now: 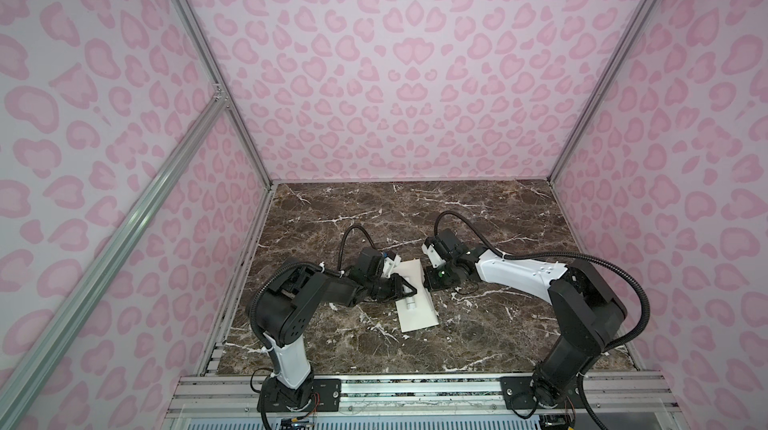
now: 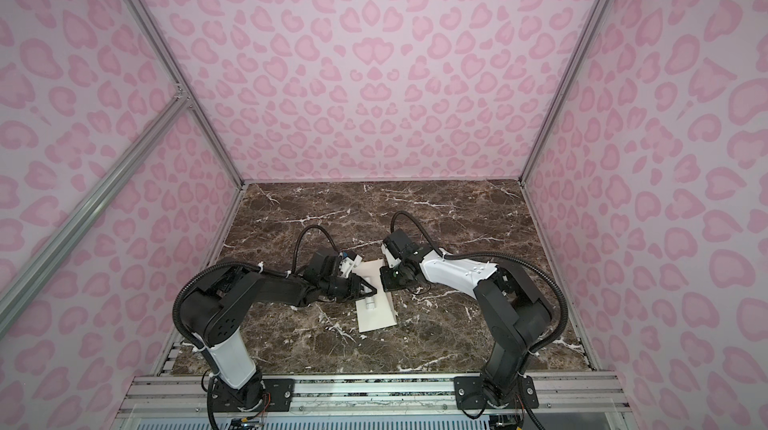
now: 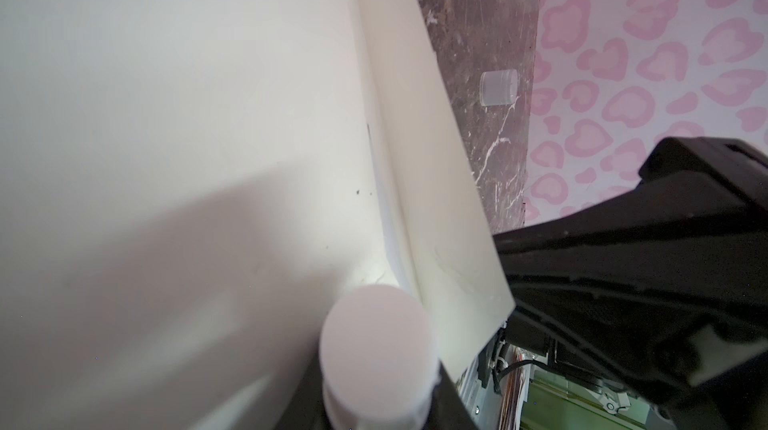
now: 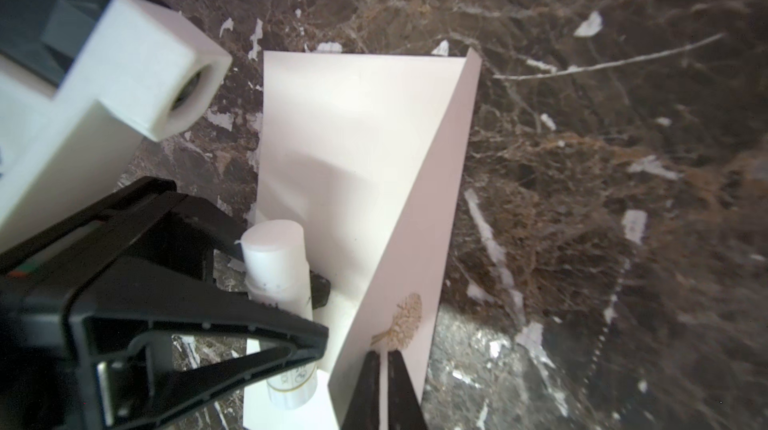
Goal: Place the letter into the envelope and seal it
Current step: 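Reach the right gripper to the envelope flap edge and pinch it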
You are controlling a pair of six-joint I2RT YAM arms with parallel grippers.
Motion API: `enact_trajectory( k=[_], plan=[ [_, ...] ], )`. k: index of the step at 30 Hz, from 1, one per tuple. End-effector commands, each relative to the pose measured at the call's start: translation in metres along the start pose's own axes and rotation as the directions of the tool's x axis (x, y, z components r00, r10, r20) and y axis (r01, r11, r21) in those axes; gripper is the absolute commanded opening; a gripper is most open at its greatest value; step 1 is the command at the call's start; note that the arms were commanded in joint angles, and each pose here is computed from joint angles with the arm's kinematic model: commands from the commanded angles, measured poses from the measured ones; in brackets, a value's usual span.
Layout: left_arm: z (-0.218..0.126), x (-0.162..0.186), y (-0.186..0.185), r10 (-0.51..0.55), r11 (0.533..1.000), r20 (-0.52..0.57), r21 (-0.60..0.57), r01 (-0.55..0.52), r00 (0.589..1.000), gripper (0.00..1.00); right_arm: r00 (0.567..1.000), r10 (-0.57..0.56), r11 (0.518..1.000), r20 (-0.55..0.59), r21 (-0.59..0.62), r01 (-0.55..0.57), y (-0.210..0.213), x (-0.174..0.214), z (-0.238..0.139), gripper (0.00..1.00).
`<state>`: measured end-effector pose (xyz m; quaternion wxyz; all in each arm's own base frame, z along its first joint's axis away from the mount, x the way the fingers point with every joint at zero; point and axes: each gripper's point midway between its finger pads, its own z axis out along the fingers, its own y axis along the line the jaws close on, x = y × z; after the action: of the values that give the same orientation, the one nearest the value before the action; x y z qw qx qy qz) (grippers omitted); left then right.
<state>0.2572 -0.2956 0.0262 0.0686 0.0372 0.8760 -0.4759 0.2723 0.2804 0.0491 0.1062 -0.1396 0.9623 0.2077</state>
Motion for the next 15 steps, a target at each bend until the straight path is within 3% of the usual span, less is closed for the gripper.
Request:
enact_trajectory(
  k=[1,15],
  plan=[
    [-0.001,-0.001,0.000,0.002,1.000,0.007,-0.002,-0.002,1.000,0.04,0.999,0.017,1.000,-0.045,0.017,-0.016,0.000,0.008,0.008,0.09],
    [-0.004,-0.003,-0.007,0.009,1.000,0.013,0.021,-0.009,1.000,0.04,0.992,0.042,0.996,-0.119,0.085,-0.032,-0.005,0.017,0.025,0.09]
  ],
)
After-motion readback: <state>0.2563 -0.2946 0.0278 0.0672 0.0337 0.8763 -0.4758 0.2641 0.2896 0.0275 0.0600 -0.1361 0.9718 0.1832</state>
